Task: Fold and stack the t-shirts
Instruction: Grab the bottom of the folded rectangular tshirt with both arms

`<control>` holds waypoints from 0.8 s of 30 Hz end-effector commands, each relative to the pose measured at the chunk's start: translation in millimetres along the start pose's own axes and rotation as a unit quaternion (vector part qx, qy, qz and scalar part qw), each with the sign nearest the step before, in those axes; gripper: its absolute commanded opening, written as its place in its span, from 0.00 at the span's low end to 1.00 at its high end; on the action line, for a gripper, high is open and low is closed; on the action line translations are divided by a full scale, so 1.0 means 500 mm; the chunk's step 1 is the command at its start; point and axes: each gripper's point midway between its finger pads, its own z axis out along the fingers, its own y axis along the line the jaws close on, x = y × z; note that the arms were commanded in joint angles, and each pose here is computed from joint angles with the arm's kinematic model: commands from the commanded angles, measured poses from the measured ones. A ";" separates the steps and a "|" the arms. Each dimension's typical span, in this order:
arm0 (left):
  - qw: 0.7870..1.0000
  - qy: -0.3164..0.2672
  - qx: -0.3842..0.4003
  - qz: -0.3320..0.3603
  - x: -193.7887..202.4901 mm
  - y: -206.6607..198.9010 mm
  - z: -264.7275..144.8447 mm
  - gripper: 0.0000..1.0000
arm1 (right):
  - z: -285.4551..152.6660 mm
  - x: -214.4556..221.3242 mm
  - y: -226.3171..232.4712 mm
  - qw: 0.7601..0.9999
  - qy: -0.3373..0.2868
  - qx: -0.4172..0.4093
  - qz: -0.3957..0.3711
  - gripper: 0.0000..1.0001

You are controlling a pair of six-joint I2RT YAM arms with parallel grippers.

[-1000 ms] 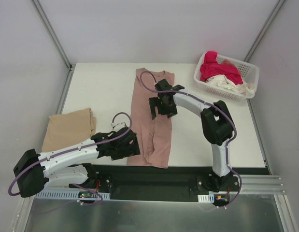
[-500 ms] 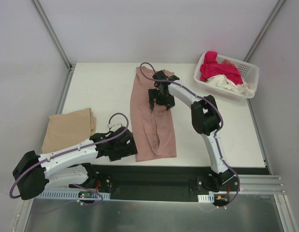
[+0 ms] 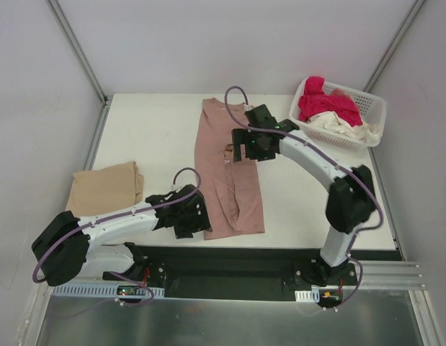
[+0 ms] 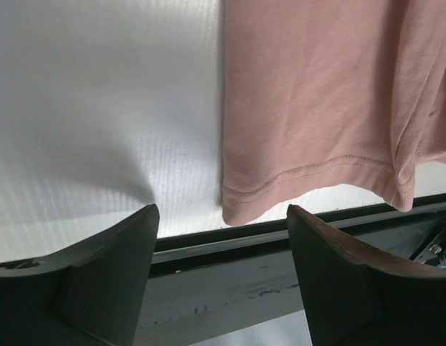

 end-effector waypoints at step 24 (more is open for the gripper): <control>0.999 0.049 -0.018 -0.009 0.087 0.023 0.037 0.00 | -0.085 0.450 -0.044 0.990 0.020 -0.080 0.115 0.84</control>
